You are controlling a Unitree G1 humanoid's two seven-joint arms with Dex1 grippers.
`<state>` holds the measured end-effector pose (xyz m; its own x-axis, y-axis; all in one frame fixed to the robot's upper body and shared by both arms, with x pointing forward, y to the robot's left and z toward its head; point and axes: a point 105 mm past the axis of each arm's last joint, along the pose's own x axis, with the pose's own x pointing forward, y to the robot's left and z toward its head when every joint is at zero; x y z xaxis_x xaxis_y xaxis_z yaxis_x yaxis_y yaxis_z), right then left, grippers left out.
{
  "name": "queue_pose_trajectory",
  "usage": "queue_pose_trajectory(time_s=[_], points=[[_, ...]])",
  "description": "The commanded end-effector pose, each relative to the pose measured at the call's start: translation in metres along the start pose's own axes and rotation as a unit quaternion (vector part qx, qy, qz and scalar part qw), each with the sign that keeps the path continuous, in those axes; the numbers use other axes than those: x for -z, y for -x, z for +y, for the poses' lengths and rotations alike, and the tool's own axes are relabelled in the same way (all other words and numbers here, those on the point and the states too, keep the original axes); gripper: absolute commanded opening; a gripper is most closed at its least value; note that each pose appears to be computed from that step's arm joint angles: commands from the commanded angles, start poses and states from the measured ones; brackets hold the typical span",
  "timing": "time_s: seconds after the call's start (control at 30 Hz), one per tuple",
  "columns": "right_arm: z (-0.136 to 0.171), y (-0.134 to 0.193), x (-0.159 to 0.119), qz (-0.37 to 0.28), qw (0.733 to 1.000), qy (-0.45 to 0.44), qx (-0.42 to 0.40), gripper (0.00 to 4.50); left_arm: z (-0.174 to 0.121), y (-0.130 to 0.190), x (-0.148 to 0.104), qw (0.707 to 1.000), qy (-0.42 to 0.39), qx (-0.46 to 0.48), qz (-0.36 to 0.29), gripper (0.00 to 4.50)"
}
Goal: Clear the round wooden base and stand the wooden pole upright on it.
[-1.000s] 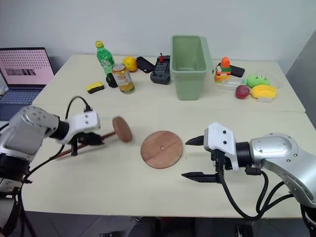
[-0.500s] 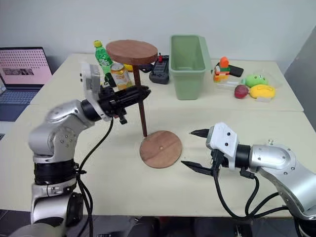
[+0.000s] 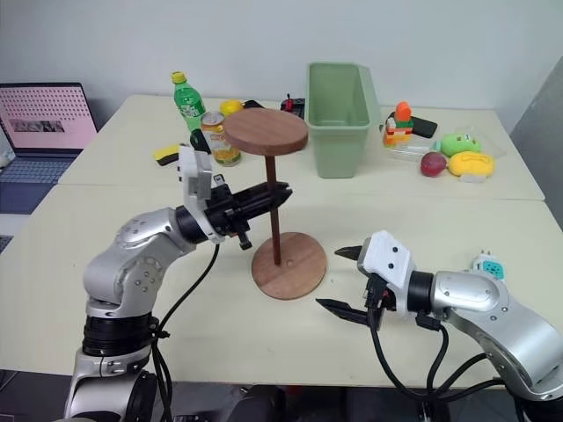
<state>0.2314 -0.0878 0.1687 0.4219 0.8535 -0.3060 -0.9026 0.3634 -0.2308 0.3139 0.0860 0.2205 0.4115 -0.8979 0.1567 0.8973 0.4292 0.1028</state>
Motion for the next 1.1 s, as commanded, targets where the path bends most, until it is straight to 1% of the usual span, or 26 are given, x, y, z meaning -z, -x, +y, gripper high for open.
queue_pose_trajectory(time_s=[0.03, 0.33, 0.6, 0.73, 0.93, 1.1], points=[[-0.001, 0.001, -0.001, 0.010, 1.000, 0.019, 0.006, 4.50, -0.002, -0.006, -0.006, 1.000, -0.027, 0.004, -0.016, 0.26], [0.001, 0.001, 0.001, 0.018, 1.000, 0.014, 0.004, 4.50, -0.004, -0.016, 0.001, 0.999, -0.022, 0.015, -0.023, 0.26], [0.002, 0.001, 0.000, 0.020, 1.000, 0.015, 0.003, 4.50, -0.002, -0.018, 0.008, 0.999, -0.022, 0.018, -0.019, 0.26], [0.002, 0.001, -0.001, 0.018, 1.000, 0.016, 0.005, 4.50, 0.003, -0.016, 0.010, 0.999, -0.025, 0.012, -0.016, 0.26], [0.004, 0.001, -0.003, 0.016, 1.000, 0.019, 0.005, 4.50, 0.001, -0.014, 0.015, 0.999, -0.027, 0.008, -0.015, 0.26], [0.003, 0.000, -0.004, 0.013, 1.000, 0.020, 0.010, 4.50, 0.003, 0.001, 0.025, 1.000, -0.021, -0.014, 0.005, 0.26]])
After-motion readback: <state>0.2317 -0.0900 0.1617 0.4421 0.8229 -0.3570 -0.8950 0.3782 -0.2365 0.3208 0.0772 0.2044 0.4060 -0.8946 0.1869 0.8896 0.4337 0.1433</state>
